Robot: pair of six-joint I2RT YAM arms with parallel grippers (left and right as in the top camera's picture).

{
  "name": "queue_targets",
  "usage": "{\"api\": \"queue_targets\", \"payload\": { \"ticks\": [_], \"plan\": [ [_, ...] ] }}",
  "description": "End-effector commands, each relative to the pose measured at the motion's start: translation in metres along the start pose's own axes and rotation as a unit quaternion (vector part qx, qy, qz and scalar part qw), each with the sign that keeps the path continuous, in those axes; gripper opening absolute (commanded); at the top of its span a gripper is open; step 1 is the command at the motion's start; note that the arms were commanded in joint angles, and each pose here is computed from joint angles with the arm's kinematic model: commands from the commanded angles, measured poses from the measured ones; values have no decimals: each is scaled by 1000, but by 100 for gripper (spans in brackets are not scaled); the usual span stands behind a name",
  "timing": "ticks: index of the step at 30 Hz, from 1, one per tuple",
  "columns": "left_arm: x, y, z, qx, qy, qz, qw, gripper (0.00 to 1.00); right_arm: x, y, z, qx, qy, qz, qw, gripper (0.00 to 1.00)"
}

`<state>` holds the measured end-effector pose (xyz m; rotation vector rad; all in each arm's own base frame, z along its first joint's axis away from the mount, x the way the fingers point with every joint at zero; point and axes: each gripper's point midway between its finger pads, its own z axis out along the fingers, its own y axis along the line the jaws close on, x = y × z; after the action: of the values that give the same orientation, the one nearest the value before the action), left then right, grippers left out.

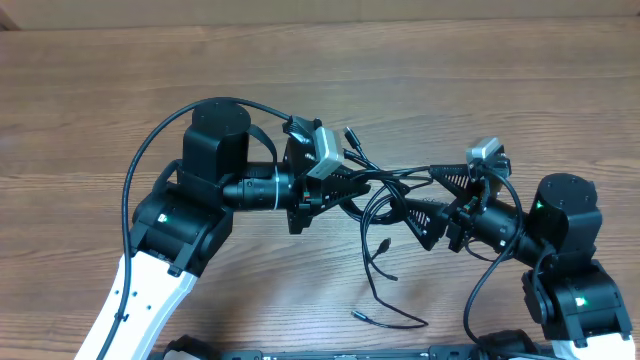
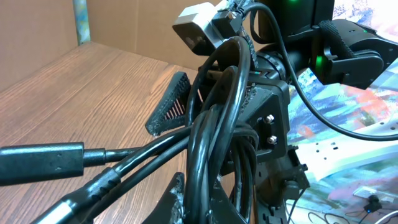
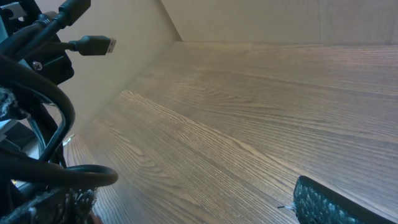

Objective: Untangle cables

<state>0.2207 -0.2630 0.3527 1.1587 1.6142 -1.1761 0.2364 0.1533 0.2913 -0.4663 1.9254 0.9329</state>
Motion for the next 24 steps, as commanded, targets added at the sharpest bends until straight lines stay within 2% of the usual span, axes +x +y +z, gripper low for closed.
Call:
{"api": "queue_targets", "payload": {
  "ticks": [1, 24],
  "plan": [
    [-10, -4, -5, -3, -11, -6, 1000, 4, -12, 8, -5, -7, -14, -12, 1000, 100],
    [-11, 22, -14, -65, -18, -67, 995, 4, -8, 5, -5, 0, -8, -8, 1000, 100]
  ]
}}
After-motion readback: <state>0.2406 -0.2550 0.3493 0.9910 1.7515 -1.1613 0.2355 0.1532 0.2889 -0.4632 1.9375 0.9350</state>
